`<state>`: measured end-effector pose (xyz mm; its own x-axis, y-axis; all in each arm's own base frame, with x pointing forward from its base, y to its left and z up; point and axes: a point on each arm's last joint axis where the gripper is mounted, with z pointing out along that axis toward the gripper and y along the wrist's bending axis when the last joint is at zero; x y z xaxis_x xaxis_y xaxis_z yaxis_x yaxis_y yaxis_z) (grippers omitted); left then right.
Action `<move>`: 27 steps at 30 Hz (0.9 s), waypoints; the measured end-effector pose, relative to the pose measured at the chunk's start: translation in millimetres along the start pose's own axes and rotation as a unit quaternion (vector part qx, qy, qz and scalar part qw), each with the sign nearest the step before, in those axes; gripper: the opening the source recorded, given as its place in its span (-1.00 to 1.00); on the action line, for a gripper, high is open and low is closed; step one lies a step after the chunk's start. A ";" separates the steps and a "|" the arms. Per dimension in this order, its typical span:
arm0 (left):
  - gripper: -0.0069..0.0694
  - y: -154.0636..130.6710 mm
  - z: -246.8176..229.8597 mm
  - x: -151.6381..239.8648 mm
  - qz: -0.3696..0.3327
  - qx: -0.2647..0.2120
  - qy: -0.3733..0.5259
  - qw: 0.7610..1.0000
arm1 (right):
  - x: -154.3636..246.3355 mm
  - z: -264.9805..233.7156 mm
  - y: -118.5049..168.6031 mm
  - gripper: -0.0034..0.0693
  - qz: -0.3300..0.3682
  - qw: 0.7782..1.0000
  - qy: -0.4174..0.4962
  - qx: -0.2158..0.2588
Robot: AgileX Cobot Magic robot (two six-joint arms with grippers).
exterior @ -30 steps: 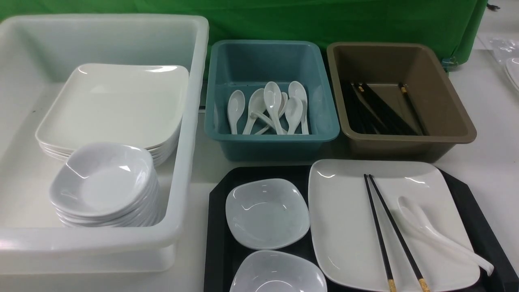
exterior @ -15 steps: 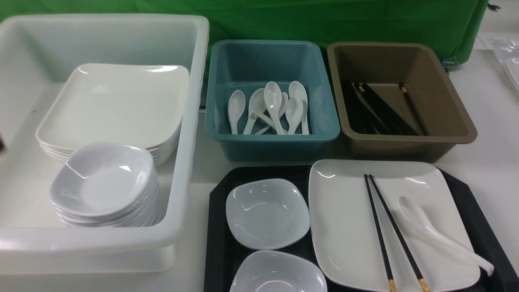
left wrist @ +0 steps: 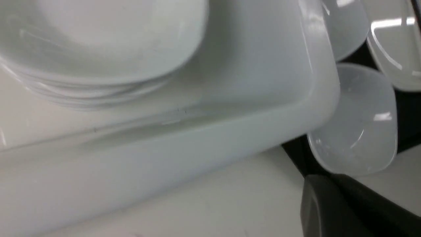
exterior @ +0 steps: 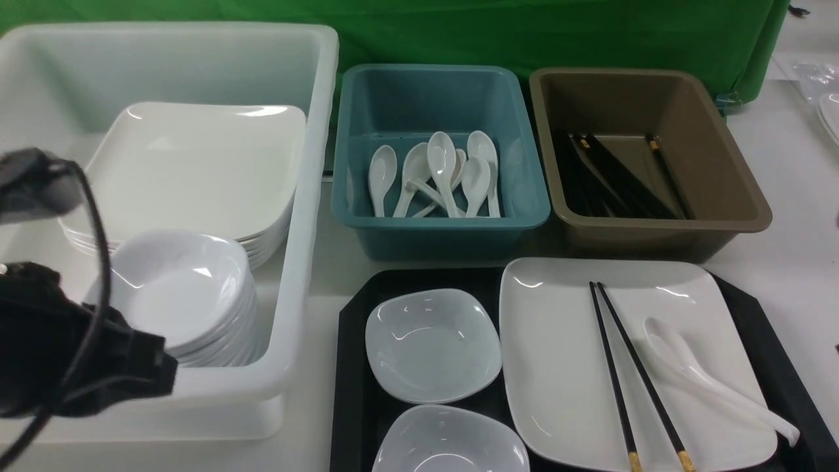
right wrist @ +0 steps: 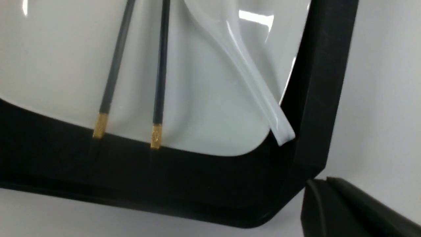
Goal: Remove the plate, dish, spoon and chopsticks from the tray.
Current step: Use the right arm to grab a soup spoon from the plate
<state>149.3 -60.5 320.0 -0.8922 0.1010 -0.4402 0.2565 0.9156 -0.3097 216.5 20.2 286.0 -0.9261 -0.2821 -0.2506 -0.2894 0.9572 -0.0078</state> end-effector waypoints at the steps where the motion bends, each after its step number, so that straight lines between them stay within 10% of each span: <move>1: -0.82 -3.6 4.6 1.2 0.008 -0.006 0.017 1.000 | -6.4 13.0 -0.7 -0.82 -0.008 1.000 0.017 -0.009; 13: -0.82 -21.0 30.9 -4.4 0.043 0.000 0.052 0.998 | -47.1 112.8 21.0 0.43 -0.119 0.990 0.063 -0.032; 21: -0.82 -18.4 30.8 -2.9 0.052 -0.014 0.060 0.997 | -52.2 137.1 20.4 0.45 -0.142 0.987 0.070 -0.012; 27: -0.82 -18.5 30.9 -3.4 0.053 -0.015 0.057 0.997 | -50.4 138.9 20.0 -0.45 -0.133 0.987 0.085 -0.012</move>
<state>159.0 -89.8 301.2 -0.8975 0.2403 -0.3697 0.3423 0.9083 -0.2405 291.0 62.6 164.0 -0.8434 -0.5320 -0.0760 -0.5315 0.8466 -0.0277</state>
